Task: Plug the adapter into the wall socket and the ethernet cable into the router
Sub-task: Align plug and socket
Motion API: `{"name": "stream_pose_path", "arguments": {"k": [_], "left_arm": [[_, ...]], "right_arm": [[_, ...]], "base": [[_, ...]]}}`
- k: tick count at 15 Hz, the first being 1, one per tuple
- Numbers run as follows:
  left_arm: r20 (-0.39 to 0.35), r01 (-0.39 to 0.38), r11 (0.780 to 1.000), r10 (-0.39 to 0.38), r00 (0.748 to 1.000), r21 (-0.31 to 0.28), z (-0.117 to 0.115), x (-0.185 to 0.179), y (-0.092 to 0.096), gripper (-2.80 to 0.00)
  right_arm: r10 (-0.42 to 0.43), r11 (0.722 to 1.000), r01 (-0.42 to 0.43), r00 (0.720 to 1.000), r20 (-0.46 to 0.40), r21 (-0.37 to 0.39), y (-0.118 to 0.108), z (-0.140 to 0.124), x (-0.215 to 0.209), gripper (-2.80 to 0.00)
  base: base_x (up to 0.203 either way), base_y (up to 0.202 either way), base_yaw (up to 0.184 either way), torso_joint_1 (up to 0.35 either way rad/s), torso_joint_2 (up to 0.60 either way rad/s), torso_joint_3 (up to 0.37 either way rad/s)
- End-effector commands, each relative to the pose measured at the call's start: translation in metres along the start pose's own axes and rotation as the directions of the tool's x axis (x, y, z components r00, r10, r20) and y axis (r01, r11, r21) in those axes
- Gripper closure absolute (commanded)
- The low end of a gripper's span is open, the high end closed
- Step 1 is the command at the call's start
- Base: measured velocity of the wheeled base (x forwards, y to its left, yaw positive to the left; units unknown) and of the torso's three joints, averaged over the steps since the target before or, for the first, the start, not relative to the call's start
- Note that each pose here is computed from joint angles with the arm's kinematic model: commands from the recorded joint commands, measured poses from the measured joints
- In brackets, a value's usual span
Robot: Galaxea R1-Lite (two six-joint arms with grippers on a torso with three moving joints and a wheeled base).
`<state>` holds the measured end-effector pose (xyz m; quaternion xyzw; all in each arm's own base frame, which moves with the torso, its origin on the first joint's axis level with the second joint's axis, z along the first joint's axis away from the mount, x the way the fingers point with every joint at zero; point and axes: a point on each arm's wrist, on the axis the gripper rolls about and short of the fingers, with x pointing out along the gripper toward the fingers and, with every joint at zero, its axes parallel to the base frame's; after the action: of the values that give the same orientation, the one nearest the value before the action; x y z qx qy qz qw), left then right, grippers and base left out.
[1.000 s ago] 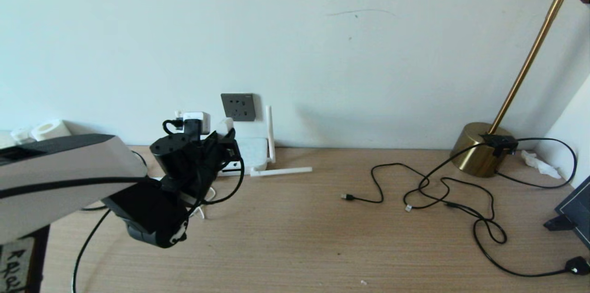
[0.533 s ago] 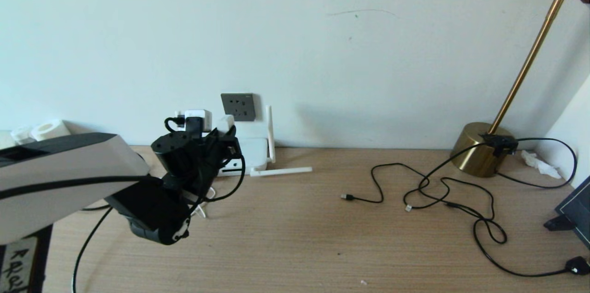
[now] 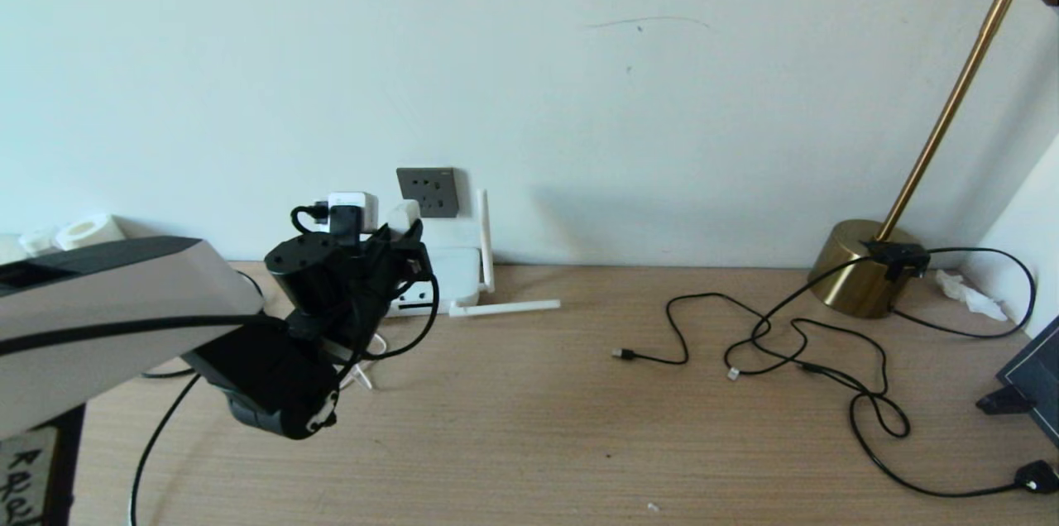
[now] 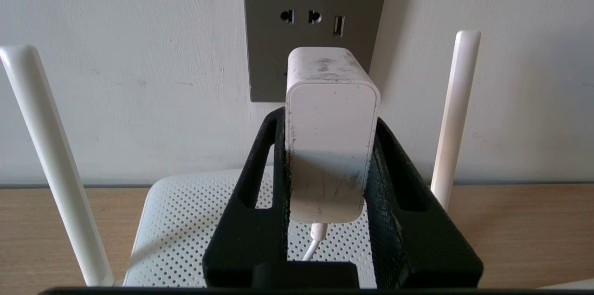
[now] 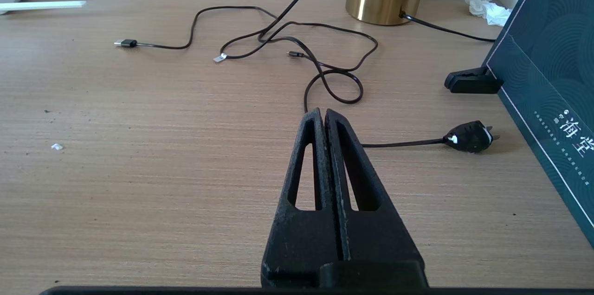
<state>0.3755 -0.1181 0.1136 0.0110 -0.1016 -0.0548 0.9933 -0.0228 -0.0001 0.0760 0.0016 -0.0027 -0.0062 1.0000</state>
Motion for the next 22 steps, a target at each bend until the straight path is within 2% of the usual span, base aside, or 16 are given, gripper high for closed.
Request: {"name": "stream_pose_path", "arguments": {"k": [1,7,14,19,22], "left_arm": [[0.004,-0.002,1.0,0.002,1.0,-0.001,0.001,-0.002,0.0,0.0],[0.002,0.0,1.0,0.0,1.0,0.0,-0.001,0.0,0.0,0.0],[0.049,-0.012,1.0,0.011,0.999,0.009,-0.001,0.015,0.0,0.0],[0.041,-0.012,1.0,0.012,0.999,0.01,-0.016,0.025,-0.003,0.0],[0.053,-0.015,1.0,0.015,0.999,0.008,-0.015,0.027,-0.003,0.0]], "right_arm": [[0.0,1.0,0.0,1.0,0.001,0.0,0.0,0.0,0.0,0.0],[0.0,1.0,0.0,1.0,0.001,0.0,0.0,0.0,0.0,0.0],[0.0,1.0,0.0,1.0,0.0,0.0,0.0,0.0,0.0,0.0],[0.0,1.0,0.0,1.0,0.001,0.0,0.0,0.0,0.0,0.0],[0.0,1.0,0.0,1.0,0.001,0.0,0.0,0.0,0.0,0.0]], "base": [[0.0,0.0,0.0,0.0,0.0,0.0],[0.0,0.0,0.0,0.0,0.0,0.0],[0.0,0.0,0.0,0.0,0.0,0.0],[0.0,0.0,0.0,0.0,0.0,0.0],[0.0,0.0,0.0,0.0,0.0,0.0]]}}
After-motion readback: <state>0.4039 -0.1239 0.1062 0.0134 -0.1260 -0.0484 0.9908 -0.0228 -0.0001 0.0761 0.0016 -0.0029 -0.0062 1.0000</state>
